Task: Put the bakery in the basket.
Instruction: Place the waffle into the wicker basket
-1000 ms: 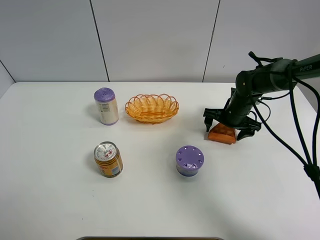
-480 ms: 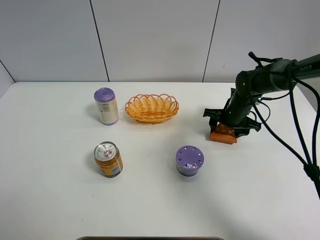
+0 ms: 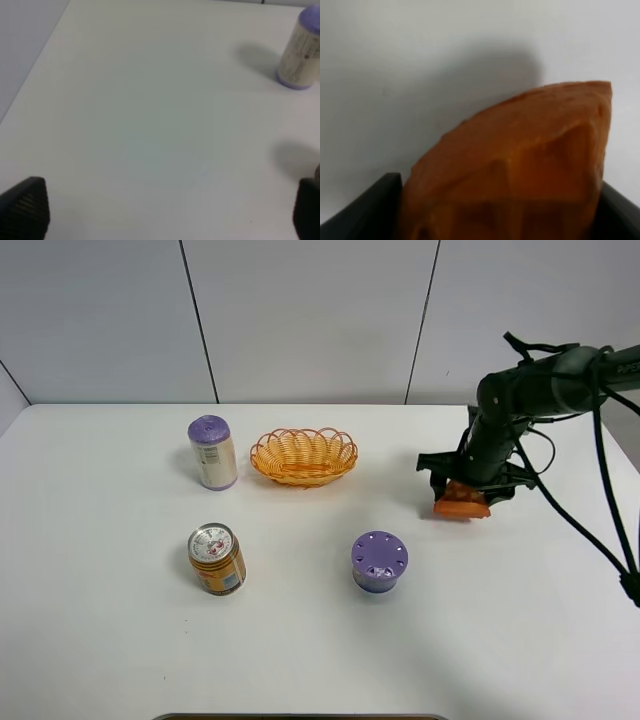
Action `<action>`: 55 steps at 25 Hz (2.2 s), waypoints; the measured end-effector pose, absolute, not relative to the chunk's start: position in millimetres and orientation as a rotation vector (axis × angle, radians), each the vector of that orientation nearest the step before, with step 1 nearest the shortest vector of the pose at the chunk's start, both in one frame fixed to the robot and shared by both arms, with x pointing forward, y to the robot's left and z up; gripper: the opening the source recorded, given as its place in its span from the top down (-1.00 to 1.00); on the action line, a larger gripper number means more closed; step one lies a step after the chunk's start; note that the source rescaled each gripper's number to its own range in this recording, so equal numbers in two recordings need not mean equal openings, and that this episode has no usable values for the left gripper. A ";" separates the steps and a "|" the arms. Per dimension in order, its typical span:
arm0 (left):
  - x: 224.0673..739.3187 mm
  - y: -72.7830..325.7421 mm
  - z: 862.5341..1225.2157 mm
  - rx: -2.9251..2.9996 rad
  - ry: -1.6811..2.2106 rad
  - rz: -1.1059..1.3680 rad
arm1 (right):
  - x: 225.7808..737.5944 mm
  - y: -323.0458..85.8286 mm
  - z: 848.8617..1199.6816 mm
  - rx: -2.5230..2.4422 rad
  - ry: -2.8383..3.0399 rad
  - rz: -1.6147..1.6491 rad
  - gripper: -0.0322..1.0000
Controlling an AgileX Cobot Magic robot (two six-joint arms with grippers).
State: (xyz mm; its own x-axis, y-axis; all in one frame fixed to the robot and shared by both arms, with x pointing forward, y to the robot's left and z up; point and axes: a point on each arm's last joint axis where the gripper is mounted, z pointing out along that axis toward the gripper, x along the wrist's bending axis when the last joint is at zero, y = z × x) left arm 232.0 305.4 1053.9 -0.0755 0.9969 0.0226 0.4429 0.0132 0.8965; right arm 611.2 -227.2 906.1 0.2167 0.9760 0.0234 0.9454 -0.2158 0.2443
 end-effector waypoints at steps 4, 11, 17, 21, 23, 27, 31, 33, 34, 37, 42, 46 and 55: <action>232.0 305.4 1053.9 1.506 1.601 1.019 | 608.6 -226.4 951.3 2.235 1.801 0.419 0.94; 232.0 305.4 1053.9 1.506 1.601 1.019 | 598.5 -185.5 1004.0 2.022 1.827 0.758 0.94; 232.0 305.4 1053.9 1.506 1.601 1.019 | 589.9 -136.7 1012.8 1.852 1.905 0.974 0.94; 232.0 305.4 1053.9 1.506 1.601 1.019 | 586.5 -114.2 1018.3 1.785 1.898 1.125 0.94; 232.0 305.4 1053.9 1.506 1.601 1.019 | 585.2 -106.9 1019.0 1.763 1.902 1.166 0.94; 232.0 305.4 1053.9 1.506 1.601 1.019 | 591.0 -86.5 1014.2 1.725 1.948 1.167 0.94; 232.0 305.4 1053.9 1.506 1.601 1.019 | 601.4 -61.6 1010.9 1.662 2.004 1.145 0.94; 232.0 305.4 1053.9 1.506 1.601 1.019 | 606.8 -53.4 1007.3 1.642 2.024 1.122 0.94; 232.0 305.4 1053.9 1.506 1.601 1.019 | 609.7 -50.9 1005.5 1.633 2.031 1.111 0.94; 232.0 305.4 1053.9 1.506 1.601 1.019 | 617.5 -46.0 998.5 1.615 2.038 1.100 0.94; 232.0 305.4 1053.9 1.506 1.601 1.019 | 629.4 -37.4 978.7 1.595 2.050 1.099 0.94; 232.0 305.4 1053.9 1.506 1.601 1.019 | 641.8 -28.4 963.9 1.562 2.053 1.116 0.94; 232.0 305.4 1053.9 1.506 1.601 1.019 | 653.2 -19.8 933.4 1.554 2.075 1.102 0.94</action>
State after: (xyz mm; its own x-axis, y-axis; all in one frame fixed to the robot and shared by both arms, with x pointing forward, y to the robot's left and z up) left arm 232.0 305.4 1053.9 -0.0755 0.9969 0.0226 0.4429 0.0132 0.8965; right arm 653.2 -19.8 933.4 -0.3546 0.9164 0.1854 0.6668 0.1089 0.7373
